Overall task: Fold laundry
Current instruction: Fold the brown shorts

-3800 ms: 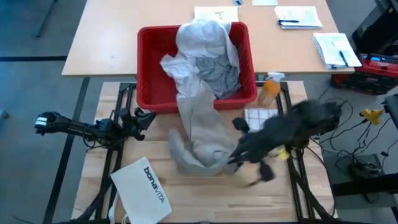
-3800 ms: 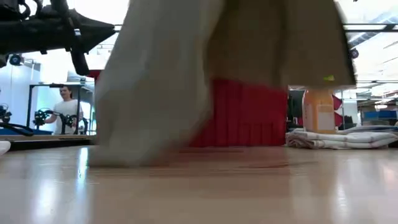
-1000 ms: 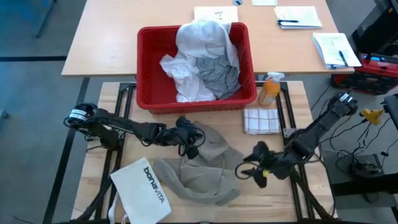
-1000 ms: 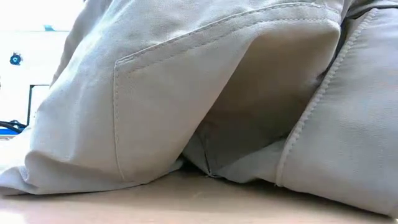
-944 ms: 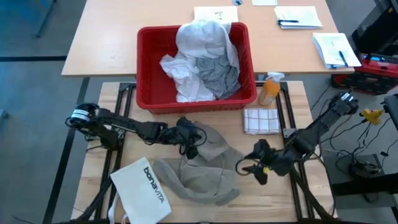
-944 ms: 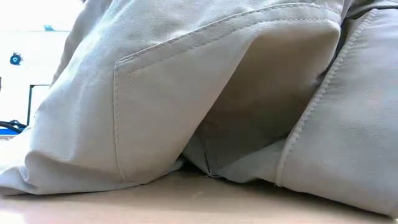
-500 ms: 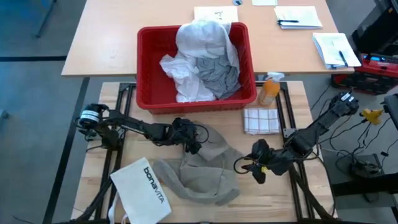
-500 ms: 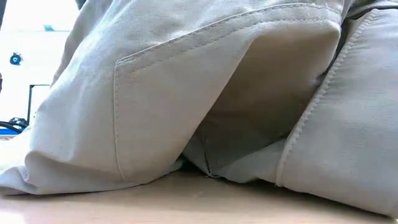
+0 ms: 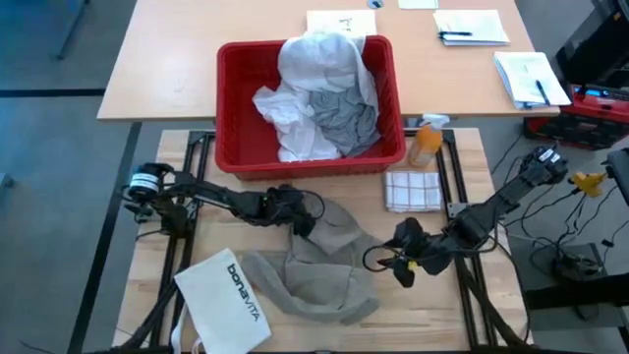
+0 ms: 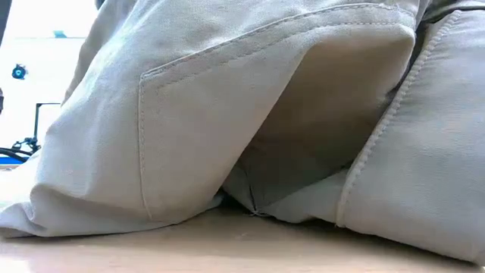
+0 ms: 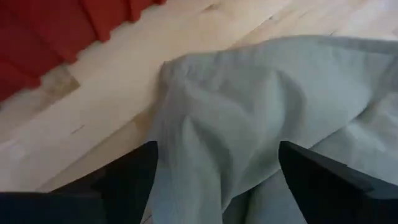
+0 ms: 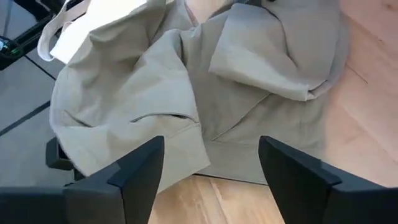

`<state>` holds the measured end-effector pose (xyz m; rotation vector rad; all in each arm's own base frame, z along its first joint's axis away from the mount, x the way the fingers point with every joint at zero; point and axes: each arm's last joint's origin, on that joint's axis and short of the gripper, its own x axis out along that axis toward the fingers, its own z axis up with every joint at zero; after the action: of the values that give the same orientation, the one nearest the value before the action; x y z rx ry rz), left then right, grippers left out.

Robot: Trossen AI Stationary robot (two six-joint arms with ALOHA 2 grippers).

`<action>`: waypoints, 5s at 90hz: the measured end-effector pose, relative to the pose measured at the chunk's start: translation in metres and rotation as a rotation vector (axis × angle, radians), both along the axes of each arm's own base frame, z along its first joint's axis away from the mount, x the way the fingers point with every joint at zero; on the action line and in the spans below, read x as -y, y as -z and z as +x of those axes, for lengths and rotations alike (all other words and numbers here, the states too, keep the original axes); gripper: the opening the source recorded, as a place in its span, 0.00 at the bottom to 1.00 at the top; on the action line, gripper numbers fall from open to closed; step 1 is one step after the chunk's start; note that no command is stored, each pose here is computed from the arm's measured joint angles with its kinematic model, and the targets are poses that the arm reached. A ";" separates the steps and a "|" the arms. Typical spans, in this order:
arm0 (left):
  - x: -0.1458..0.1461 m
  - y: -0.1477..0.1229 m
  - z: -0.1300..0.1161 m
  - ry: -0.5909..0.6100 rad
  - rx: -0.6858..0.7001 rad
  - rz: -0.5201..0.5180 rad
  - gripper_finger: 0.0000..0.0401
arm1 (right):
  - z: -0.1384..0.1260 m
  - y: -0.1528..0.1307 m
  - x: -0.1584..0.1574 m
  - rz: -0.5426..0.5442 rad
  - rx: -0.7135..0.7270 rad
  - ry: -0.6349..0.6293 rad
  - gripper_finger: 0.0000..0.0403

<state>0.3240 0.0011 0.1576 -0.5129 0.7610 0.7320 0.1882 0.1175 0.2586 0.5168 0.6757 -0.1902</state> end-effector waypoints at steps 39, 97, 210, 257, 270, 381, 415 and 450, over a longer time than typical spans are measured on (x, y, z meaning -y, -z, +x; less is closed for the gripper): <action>-0.012 0.016 -0.011 -0.033 -0.156 -0.036 0.16 | 0.001 0.000 0.002 -0.007 -0.001 0.003 0.52; 0.002 -0.075 -0.071 -0.210 0.007 -0.068 0.00 | -0.002 0.050 0.015 -0.197 0.015 -0.014 0.35; 0.066 -0.070 -0.101 -0.218 -0.068 -0.277 0.00 | 0.116 0.147 0.097 -0.208 -0.177 -0.120 0.00; 0.067 -0.067 -0.114 -0.162 -0.261 -0.377 0.00 | 0.067 0.130 0.088 -0.193 -0.319 -0.131 0.00; 0.067 -0.065 -0.114 -0.157 -0.274 -0.375 0.00 | 0.062 0.131 0.086 -0.161 -0.332 -0.101 0.00; 0.060 -0.104 -0.101 0.098 -0.051 -0.057 0.77 | 0.042 0.127 0.056 -0.202 -0.368 -0.063 0.00; 0.025 -0.034 -0.082 0.325 -0.127 0.098 0.61 | 0.030 0.131 0.037 -0.265 -0.354 -0.252 0.00; 0.015 0.003 -0.099 0.299 -0.074 -0.031 0.16 | 0.016 0.132 0.031 -0.189 -0.377 -0.225 0.00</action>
<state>0.2253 -0.0139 0.1546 -0.3908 0.8965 0.4635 0.2039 0.0866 0.1270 0.2197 1.0659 -0.1388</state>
